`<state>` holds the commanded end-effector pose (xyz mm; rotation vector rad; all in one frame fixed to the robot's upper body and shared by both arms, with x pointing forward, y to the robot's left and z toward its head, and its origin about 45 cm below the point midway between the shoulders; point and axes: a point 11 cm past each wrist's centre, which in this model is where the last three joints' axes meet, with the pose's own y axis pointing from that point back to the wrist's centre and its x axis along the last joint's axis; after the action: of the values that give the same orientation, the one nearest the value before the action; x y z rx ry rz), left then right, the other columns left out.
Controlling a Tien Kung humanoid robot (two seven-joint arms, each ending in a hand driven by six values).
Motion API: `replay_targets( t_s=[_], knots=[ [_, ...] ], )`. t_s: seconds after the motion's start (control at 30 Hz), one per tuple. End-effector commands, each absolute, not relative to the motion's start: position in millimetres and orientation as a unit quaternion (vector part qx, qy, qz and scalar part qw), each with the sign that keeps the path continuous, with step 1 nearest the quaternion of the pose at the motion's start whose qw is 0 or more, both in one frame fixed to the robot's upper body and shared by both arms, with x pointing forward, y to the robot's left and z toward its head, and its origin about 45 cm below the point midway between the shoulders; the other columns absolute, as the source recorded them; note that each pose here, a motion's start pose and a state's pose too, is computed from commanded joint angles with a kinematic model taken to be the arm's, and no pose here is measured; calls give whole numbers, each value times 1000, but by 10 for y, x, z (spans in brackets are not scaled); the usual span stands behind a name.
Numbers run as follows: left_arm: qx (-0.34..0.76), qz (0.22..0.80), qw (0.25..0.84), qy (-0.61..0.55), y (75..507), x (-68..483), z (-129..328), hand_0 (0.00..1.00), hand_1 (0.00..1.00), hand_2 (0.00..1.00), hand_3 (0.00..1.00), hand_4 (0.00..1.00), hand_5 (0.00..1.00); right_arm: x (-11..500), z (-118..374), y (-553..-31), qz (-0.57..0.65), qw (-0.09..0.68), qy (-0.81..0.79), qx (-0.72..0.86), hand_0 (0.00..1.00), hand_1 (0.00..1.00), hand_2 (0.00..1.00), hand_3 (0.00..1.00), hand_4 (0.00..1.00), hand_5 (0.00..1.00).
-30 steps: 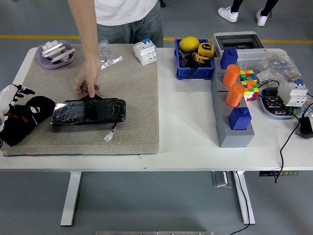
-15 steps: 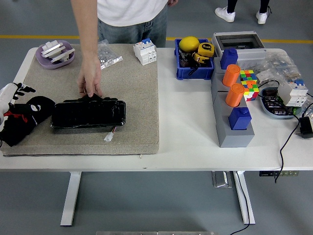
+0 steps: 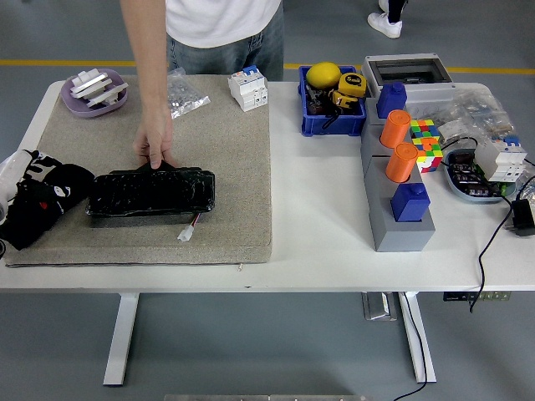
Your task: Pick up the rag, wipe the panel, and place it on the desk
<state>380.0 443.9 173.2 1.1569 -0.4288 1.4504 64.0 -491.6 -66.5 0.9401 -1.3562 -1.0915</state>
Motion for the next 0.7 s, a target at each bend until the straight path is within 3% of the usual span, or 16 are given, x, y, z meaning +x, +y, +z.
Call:
replay_targets(
  t_s=[0.57, 0.6, 0.7],
  knots=[
    [520, 617, 565, -173, 4552, 3808, 1574, 719, 794, 803, 648, 876, 260, 658, -675, -4895, -461, 538, -581, 400, 760, 700, 710, 671, 998, 510],
    [519, 618, 565, -172, 4548, 3811, 1573, 614, 778, 818, 648, 873, 248, 655, -676, -4895, -461, 538, -582, 399, 760, 701, 710, 670, 997, 509],
    [514, 622, 564, -176, 4539, 3818, 1581, 614, 778, 818, 648, 873, 248, 650, -678, -4894, -462, 537, -582, 399, 760, 701, 710, 670, 997, 509]
  ],
)
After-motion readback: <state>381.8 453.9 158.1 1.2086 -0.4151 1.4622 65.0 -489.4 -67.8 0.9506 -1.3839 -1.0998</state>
